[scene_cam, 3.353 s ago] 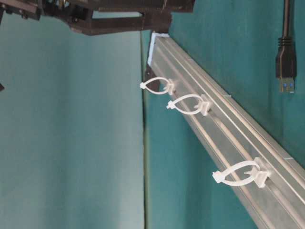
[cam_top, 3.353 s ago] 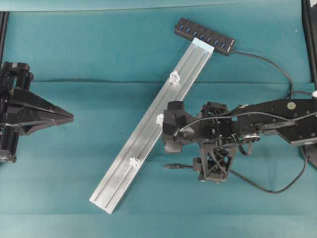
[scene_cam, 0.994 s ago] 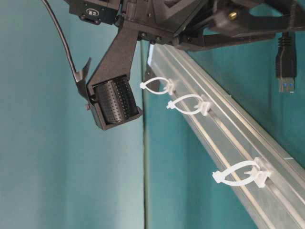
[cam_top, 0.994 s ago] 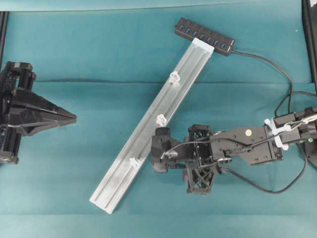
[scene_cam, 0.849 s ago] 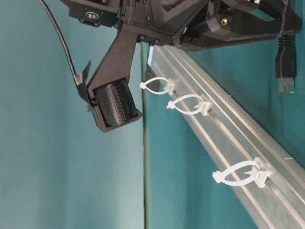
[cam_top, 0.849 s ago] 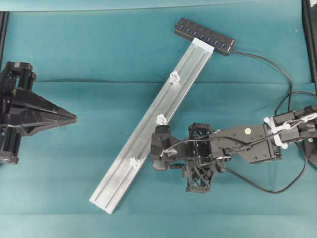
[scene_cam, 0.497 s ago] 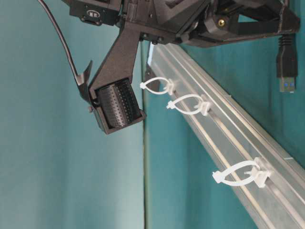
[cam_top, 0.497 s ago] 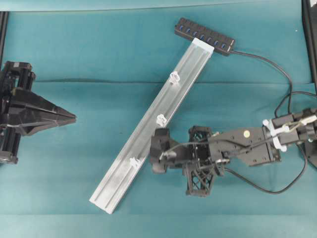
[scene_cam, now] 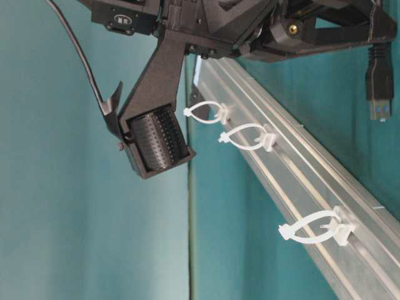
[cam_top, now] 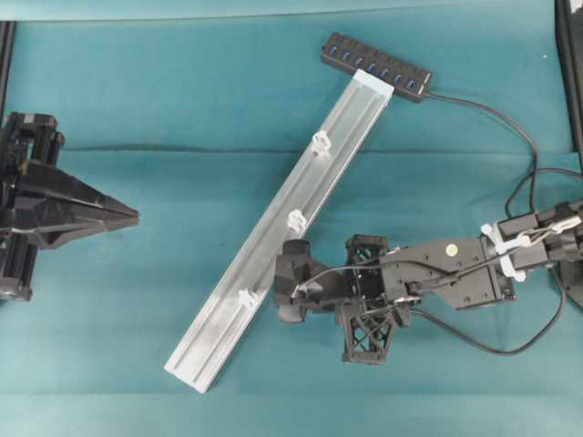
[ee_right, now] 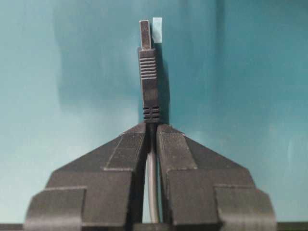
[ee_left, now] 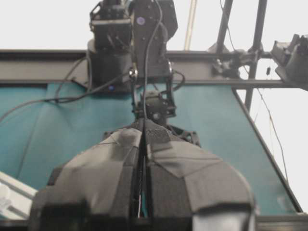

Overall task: Pass the USB cable through three rings with both arms.
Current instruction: 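Lift the plug with the right gripper toward the first ring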

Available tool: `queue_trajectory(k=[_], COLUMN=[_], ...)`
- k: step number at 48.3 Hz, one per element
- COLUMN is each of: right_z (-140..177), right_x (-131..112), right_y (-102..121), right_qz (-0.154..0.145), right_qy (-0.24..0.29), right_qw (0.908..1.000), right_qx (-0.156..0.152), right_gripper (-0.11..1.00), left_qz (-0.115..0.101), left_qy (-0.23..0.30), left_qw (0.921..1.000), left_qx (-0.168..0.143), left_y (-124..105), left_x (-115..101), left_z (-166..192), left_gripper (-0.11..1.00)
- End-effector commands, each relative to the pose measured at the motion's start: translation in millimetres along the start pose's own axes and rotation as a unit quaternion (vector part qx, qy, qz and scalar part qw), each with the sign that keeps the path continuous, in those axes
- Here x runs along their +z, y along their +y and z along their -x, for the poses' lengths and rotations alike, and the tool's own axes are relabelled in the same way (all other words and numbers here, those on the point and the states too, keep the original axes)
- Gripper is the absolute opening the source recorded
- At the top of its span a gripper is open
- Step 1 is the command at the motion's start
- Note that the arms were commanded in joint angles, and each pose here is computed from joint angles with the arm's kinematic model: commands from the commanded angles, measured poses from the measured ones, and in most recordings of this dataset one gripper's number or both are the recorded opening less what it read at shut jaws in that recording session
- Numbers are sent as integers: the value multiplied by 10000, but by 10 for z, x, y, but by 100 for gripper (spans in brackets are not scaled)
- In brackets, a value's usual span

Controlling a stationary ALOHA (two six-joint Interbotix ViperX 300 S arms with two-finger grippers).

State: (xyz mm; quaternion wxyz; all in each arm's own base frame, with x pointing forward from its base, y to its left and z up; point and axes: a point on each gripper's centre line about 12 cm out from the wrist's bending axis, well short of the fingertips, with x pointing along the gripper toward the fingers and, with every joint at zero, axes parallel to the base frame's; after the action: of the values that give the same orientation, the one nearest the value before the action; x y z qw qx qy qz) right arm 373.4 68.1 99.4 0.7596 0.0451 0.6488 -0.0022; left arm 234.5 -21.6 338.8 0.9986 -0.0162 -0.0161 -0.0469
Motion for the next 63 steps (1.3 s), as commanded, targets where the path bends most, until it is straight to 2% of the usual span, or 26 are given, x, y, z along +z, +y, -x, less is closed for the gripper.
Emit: queue_trajectory(k=[1, 12, 18, 24, 37, 43, 48, 63], right_z=[294, 1200, 1593, 1858, 2069, 2115, 2152, 2237], right_x=[95, 248, 317, 333, 242, 193, 132, -110], right_y=[47, -139, -351, -634, -1285, -1565, -1797, -2454], right_qz=[130, 448, 411, 306, -200, -261, -137, 595], right_qy=[-228, -450, -561, -581, -566, -491, -351, -117], right_qw=[9996, 9980, 9976, 9978, 9975, 9966, 9964, 9913], right_qx=[69, 61, 4, -90, -378, -608, -766, -1170], right_gripper=[7, 7, 7, 7, 7, 7, 7, 7], left_qz=[-15, -23, -23, 30, 37, 37, 45, 45], left_qy=[-153, -253, -283, -245, -192, -115, -92, -62], left_qw=[9999, 9997, 9996, 9997, 9998, 9999, 9999, 10000], left_qx=[-15, -18, -17, -14, -7, 0, 3, 3], left_y=[-8, -9, -10, -10, -10, -9, -10, -12], left_x=[113, 162, 194, 214, 252, 263, 283, 346], left_z=[-11, 32, 79, 125, 219, 274, 312, 166], left_gripper=[-1, -1, -1, -1, -1, -1, -1, -1])
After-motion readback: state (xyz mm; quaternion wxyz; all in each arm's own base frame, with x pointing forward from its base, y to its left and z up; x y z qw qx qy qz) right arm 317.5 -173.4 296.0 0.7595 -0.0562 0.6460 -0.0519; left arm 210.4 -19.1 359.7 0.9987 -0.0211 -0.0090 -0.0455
